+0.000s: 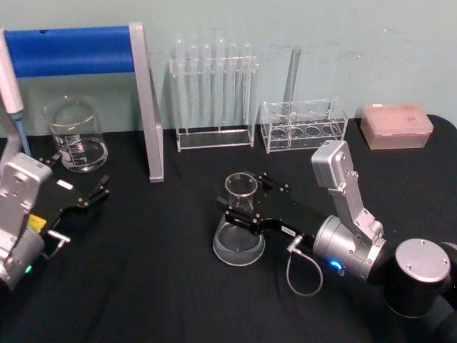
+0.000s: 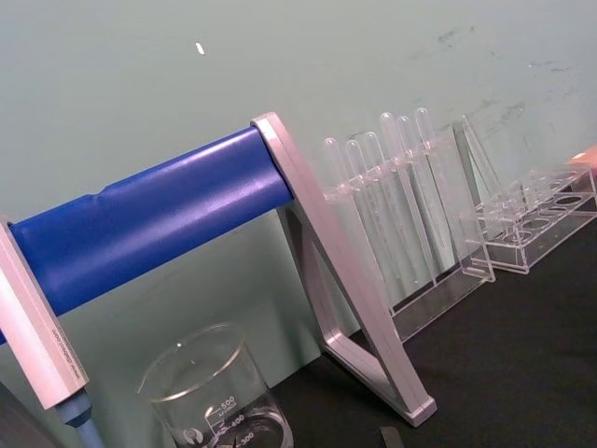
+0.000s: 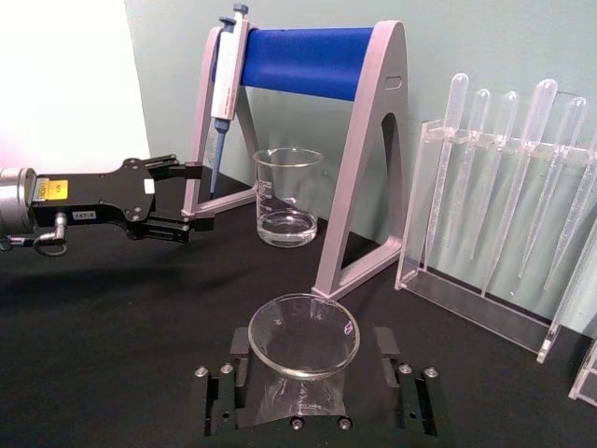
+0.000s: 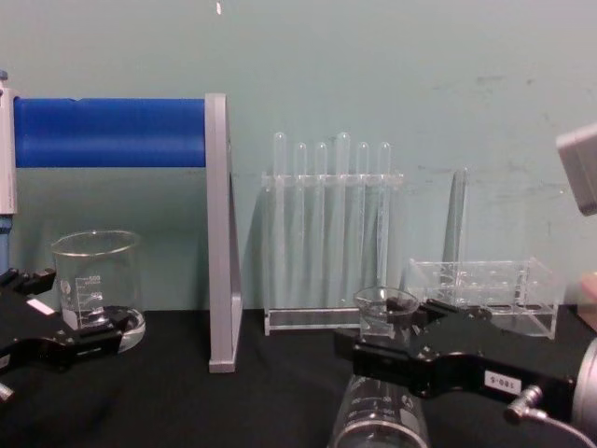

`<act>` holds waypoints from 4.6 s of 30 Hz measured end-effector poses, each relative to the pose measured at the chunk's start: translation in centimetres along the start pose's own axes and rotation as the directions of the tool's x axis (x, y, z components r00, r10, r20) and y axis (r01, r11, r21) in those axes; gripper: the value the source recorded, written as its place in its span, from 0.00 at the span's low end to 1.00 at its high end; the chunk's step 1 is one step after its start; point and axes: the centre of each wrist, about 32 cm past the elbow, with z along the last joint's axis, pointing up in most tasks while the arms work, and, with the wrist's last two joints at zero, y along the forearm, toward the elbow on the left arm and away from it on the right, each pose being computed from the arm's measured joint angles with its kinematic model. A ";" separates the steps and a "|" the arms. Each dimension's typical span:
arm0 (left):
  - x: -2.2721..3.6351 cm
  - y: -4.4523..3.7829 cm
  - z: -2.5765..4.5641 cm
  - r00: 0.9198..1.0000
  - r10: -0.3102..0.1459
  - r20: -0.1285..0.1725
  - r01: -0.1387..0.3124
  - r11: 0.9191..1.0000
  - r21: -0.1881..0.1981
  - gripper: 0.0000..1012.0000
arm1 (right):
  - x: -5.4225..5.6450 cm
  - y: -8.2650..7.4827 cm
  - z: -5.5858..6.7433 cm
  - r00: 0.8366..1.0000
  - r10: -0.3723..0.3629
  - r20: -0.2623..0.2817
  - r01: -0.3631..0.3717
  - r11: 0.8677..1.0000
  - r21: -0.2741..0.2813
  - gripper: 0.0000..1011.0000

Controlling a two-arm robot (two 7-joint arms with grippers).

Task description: Grasp the erlenmeyer flask with one hand, shake it three times, then place it back.

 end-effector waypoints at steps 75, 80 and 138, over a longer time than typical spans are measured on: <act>0.00 0.00 0.00 1.000 0.000 0.000 0.000 1.000 0.000 0.99 | -0.4 -1.5 7.6 0.992 -0.115 0.052 0.110 0.989 0.094 0.44; 0.00 0.00 0.00 1.000 0.000 0.000 0.000 1.000 0.000 0.99 | -0.4 -1.5 7.6 0.992 -0.114 0.051 0.109 0.990 0.095 0.44; 0.00 0.00 0.00 1.000 0.000 0.000 0.000 1.000 0.000 0.99 | -4.7 -0.2 7.8 0.982 0.179 0.054 -0.182 0.980 0.080 0.44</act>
